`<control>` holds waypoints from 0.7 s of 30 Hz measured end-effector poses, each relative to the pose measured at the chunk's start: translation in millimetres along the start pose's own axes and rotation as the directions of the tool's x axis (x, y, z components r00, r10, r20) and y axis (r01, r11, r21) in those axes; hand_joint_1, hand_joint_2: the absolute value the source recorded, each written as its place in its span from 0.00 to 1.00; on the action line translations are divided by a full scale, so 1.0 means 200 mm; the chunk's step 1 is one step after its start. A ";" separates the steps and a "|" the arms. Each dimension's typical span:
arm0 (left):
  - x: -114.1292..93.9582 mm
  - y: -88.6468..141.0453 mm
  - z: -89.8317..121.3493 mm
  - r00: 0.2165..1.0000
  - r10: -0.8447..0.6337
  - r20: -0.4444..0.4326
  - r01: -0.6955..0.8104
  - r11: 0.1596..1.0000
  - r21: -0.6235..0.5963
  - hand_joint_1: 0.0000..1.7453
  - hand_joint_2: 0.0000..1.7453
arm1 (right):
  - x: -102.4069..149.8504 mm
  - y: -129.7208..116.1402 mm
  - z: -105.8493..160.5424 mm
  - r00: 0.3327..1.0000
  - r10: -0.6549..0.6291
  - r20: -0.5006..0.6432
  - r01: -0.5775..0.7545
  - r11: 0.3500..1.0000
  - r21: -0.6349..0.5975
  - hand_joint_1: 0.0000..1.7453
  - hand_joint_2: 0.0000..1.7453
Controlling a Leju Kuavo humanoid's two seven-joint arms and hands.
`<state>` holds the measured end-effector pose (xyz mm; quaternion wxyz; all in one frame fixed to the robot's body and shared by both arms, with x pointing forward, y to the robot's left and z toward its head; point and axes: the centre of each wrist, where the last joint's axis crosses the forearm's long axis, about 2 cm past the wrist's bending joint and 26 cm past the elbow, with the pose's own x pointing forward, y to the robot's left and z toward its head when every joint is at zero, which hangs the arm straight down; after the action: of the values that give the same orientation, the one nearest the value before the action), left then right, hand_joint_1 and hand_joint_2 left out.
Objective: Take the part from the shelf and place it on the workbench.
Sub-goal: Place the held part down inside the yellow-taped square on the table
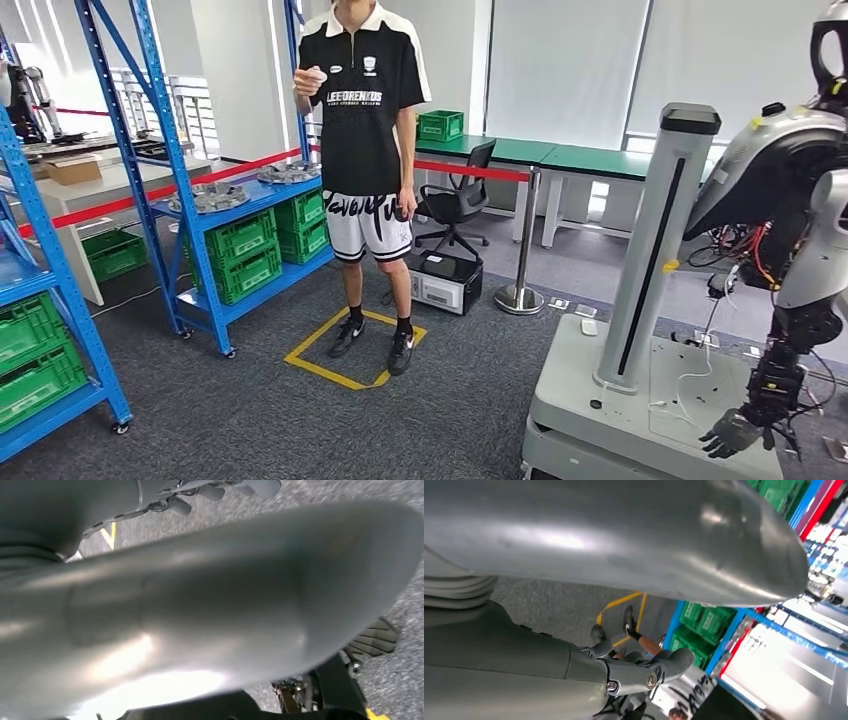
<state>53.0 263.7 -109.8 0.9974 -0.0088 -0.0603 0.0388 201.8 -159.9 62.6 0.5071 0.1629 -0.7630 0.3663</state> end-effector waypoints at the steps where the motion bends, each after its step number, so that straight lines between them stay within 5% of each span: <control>1: 0.00 0.00 0.00 1.000 0.000 -0.004 0.000 1.000 -0.001 0.00 0.00 | 0.00 0.00 0.00 1.000 0.001 -0.001 -0.001 1.000 -0.001 0.00 0.00; 21: 0.00 0.00 0.00 0.999 -0.010 -0.040 0.010 1.000 0.001 0.00 0.00 | 0.00 0.04 0.02 1.000 0.005 -0.023 -0.005 1.000 -0.012 0.00 0.00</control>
<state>52.5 263.7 -109.8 0.9986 -0.0084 -0.0401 0.0338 194.0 -157.9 59.3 0.5160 0.1537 -0.7595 0.3650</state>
